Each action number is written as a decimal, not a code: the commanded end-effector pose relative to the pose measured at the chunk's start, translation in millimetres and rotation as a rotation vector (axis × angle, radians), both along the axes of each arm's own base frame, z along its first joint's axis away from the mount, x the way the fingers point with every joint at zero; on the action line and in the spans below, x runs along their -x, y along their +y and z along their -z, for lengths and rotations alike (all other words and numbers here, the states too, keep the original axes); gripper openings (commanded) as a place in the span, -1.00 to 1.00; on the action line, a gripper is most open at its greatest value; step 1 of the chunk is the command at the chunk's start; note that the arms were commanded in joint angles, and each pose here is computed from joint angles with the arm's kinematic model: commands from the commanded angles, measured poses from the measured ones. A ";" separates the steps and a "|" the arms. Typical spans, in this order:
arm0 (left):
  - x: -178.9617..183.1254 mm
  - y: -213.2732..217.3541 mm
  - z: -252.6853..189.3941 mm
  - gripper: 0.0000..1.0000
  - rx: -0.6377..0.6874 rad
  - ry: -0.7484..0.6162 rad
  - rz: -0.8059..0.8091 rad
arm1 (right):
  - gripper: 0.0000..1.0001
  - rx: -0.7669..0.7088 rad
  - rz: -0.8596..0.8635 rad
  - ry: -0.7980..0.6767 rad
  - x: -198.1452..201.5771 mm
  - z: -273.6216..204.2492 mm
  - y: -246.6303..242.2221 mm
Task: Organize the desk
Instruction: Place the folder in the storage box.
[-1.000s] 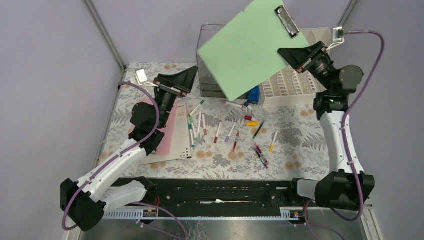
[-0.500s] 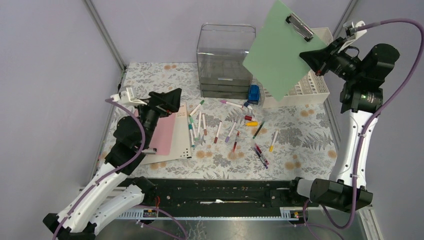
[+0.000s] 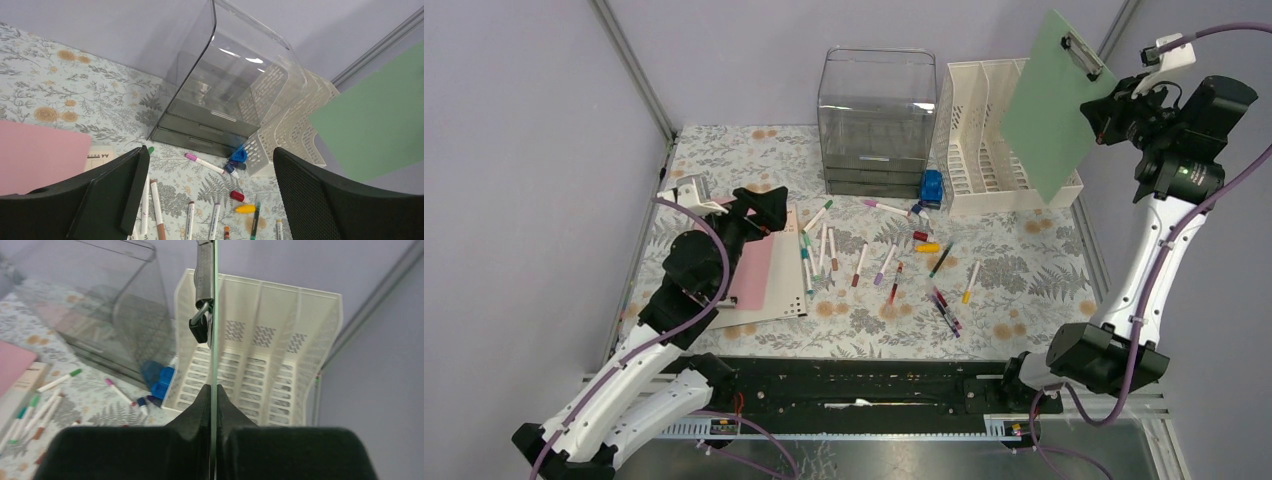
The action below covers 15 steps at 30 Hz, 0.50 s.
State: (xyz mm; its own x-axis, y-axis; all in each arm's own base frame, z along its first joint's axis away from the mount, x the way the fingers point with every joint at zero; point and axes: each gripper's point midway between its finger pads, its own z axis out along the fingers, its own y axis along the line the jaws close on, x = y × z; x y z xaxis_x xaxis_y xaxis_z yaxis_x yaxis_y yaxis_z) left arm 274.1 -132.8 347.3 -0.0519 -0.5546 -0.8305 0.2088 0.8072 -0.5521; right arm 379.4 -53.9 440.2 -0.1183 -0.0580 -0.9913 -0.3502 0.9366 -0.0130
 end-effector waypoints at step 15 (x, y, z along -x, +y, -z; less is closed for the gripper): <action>-4.2 16.0 17.2 0.97 -0.064 -0.033 -0.078 | -1.00 0.246 0.246 -0.012 -53.6 -2.9 -104.7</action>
State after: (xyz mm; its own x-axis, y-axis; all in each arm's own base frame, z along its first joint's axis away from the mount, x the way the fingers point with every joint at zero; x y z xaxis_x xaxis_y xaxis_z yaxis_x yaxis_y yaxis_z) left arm 274.4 -123.4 320.7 -0.0489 -0.5076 -0.8602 0.1651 0.8453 -0.5082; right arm 430.0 -148.6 416.6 -0.1992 -0.1843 -0.9625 -0.1491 0.9764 -0.1561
